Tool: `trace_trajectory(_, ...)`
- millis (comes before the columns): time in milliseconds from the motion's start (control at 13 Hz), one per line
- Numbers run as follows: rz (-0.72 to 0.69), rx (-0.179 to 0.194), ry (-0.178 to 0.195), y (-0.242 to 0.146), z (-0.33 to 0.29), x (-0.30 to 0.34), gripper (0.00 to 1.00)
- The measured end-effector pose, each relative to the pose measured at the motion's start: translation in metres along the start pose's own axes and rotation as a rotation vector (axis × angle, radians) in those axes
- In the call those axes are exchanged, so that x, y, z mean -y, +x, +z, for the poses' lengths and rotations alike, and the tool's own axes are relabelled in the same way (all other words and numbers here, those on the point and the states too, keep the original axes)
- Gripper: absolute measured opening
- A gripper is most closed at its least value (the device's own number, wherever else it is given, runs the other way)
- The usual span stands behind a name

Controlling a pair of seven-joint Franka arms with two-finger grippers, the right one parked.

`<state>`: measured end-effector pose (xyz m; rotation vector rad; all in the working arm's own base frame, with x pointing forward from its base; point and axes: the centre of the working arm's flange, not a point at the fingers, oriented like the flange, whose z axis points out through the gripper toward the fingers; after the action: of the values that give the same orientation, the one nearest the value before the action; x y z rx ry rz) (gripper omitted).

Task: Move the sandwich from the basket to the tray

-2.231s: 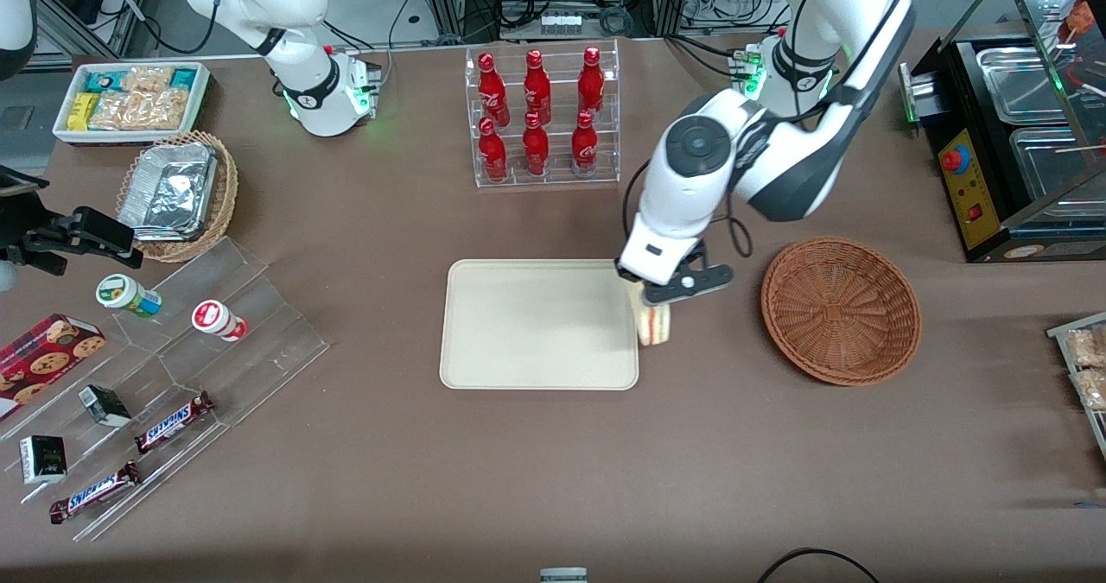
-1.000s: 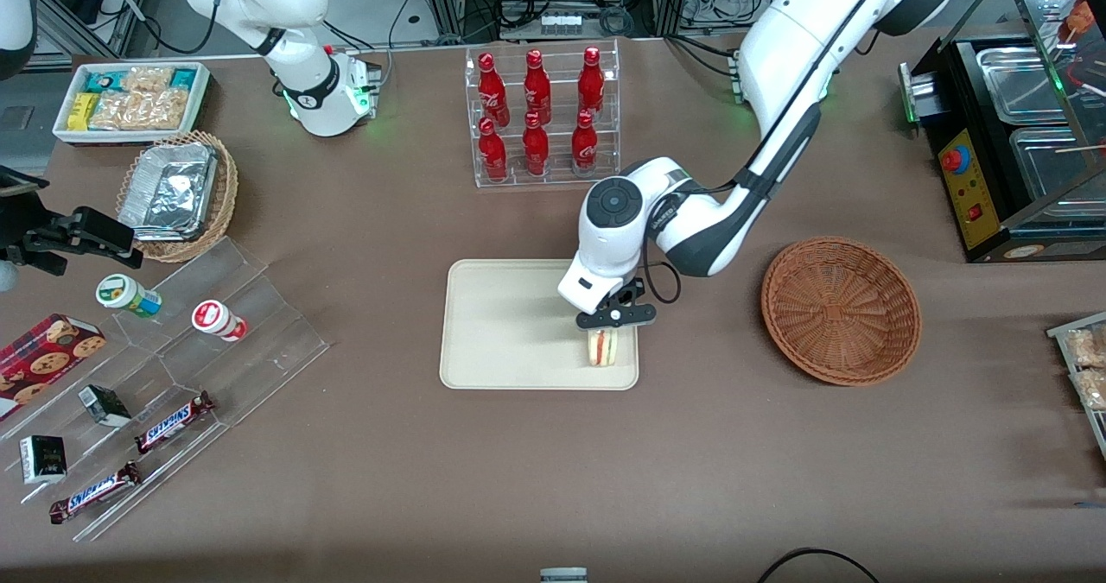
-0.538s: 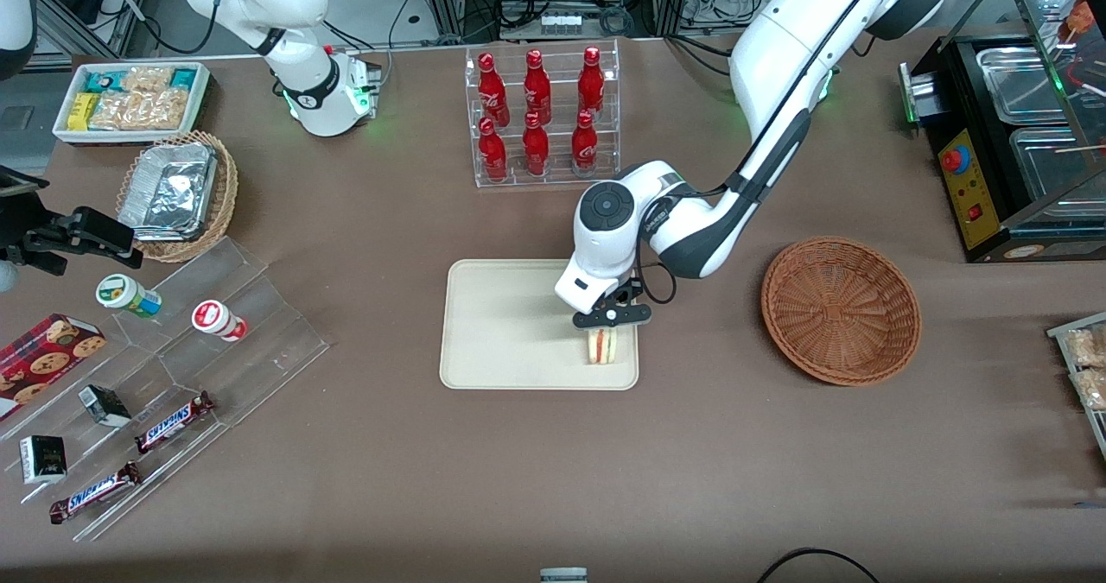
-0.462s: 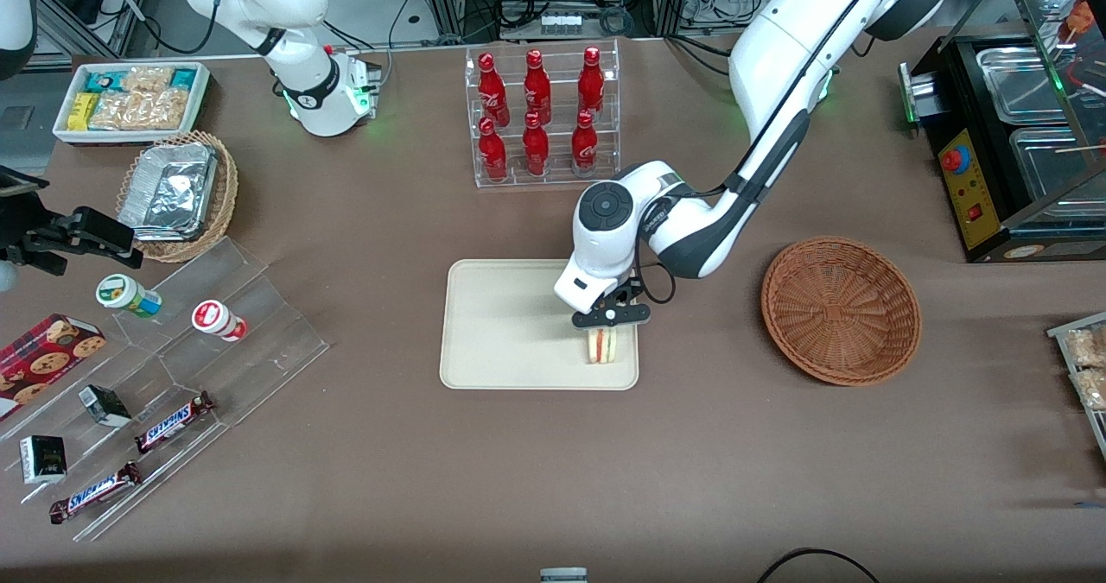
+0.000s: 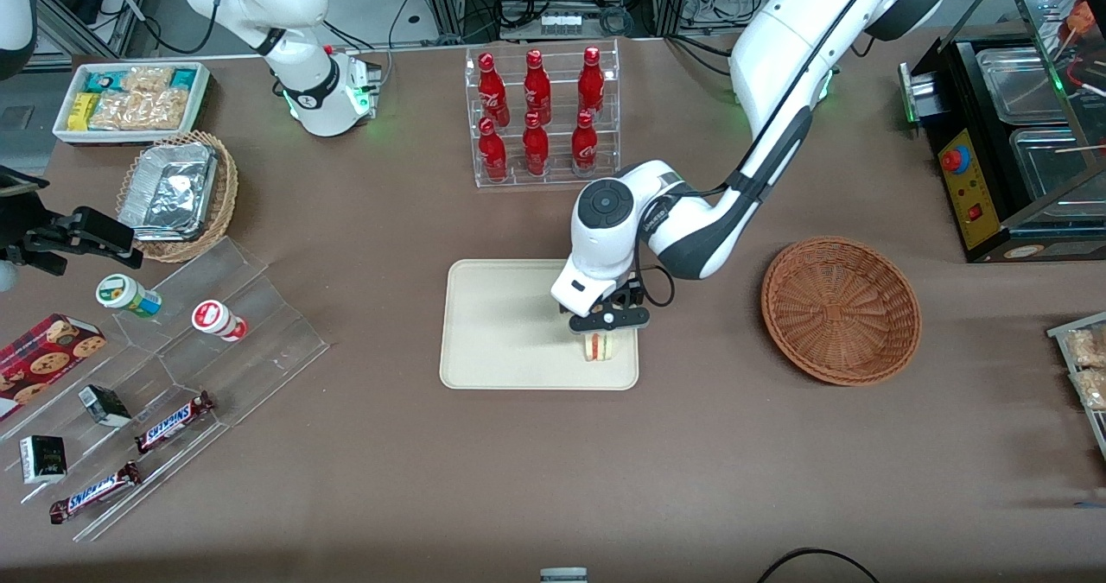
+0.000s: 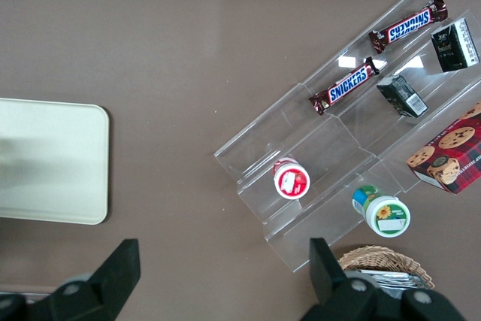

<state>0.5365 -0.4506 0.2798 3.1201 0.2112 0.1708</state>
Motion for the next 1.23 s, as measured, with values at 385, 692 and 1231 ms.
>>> trace_trajectory(385, -0.236, -0.081, 0.073, 0.032, -0.128, 0.037, 1.00)
trace_trajectory(692, -0.402, -0.102, 0.094, 0.057, -0.233, 0.113, 1.00)
trace_trajectory(1231, -0.324, 0.037, 0.180, 0.072, -0.278, 0.212, 1.00)
